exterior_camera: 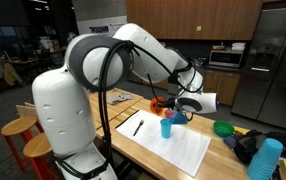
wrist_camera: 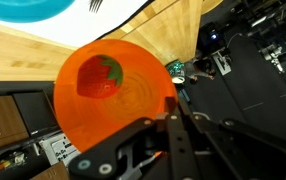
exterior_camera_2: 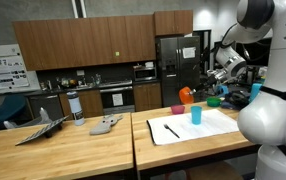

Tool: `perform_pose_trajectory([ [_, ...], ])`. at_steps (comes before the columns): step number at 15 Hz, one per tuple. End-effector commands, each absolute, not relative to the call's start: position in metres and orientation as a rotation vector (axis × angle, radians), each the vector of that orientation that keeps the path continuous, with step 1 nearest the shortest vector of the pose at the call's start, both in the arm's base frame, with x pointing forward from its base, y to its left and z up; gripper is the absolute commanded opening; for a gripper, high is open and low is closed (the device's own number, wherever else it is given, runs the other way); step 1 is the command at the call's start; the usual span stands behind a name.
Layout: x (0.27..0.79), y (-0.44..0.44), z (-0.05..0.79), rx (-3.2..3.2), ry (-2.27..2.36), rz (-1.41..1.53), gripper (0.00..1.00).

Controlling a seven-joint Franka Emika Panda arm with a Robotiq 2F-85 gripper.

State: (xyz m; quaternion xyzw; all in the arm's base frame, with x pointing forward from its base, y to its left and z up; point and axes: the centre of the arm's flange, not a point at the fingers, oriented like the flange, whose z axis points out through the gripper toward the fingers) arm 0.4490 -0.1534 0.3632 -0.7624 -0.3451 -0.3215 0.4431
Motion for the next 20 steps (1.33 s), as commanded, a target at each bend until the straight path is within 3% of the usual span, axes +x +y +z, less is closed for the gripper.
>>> perform_pose_trajectory([
  [1, 0.453, -0.155, 0.367, -1.853, -0.864, -0.829, 0.01],
  [20, 0.426, -0.165, 0.356, -1.876, -0.803, -0.823, 0.01],
])
